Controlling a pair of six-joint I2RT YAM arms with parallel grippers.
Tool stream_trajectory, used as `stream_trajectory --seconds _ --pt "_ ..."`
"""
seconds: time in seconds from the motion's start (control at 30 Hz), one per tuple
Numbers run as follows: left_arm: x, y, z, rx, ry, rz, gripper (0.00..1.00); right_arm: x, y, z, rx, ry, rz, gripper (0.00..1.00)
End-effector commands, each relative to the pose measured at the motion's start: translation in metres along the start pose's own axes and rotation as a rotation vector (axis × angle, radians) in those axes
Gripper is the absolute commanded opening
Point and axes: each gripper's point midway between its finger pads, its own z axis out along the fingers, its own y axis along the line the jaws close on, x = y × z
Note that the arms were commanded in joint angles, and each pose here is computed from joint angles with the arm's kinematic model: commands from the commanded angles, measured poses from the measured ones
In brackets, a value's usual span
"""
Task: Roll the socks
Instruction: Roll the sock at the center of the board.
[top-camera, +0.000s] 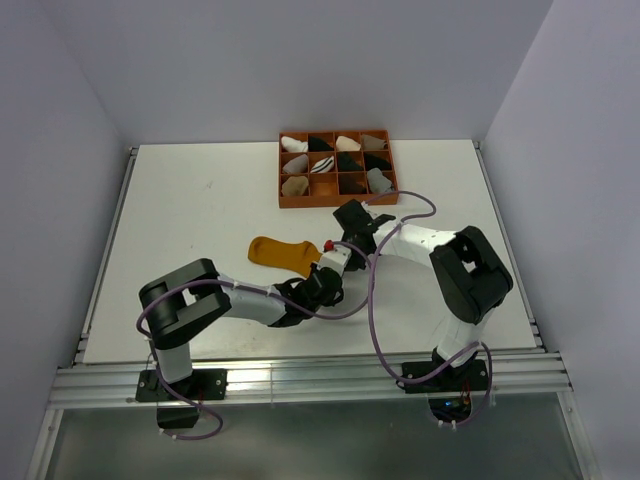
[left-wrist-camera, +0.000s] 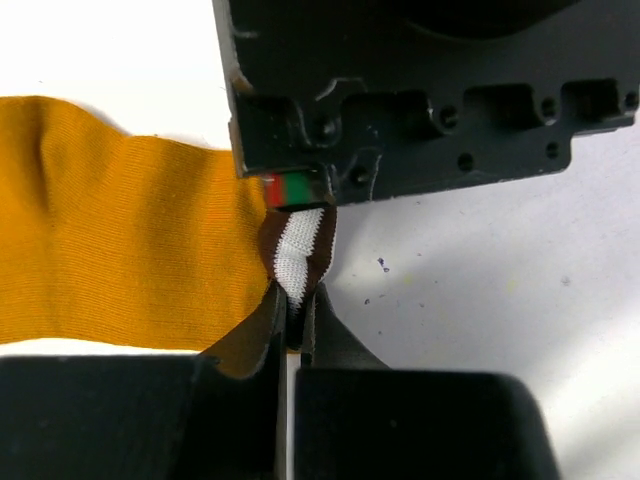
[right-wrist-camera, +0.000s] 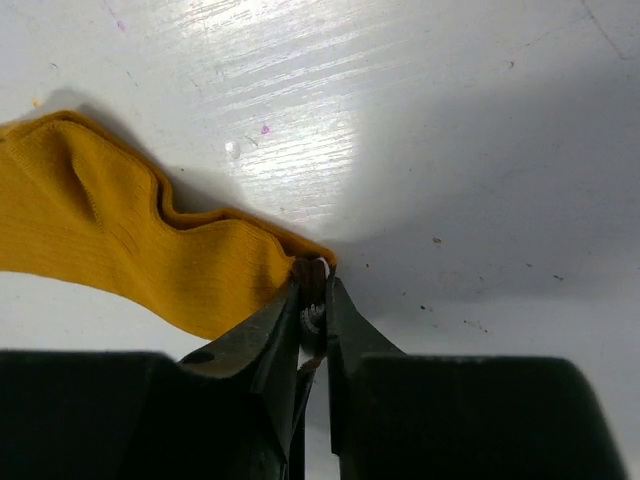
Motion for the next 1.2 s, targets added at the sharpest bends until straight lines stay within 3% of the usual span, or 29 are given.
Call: stream_trajectory --seconds 0.0,0.17,0.3,0.43,0.73,1.17 --pt "-0.008 -0.012 -0.007 0.09 0.009 -0.098 0.01 -0.005 0.015 -0.01 -0.052 -0.006 -0.027 0.2" --pt "-0.01 0.0 -0.011 0.145 0.068 -0.283 0.01 -0.024 0.022 -0.029 -0.099 -0.076 -0.005 0.41" --pt "-0.009 0.01 -0.013 0.161 0.11 -0.397 0.01 -0.038 0.026 -0.046 -0.167 -0.137 0.051 0.5" --pt "-0.003 0.016 -0.014 0.21 0.165 -0.514 0.01 -0.046 0.027 -0.056 -0.21 -0.199 0.089 0.51" --pt "0.002 0.016 -0.021 0.333 0.222 -0.844 0.01 -0.028 0.025 -0.041 -0.249 -0.155 0.132 0.51" --pt "0.005 0.021 -0.019 0.342 0.231 -1.019 0.01 -0.001 0.02 -0.02 -0.227 -0.093 0.115 0.51"
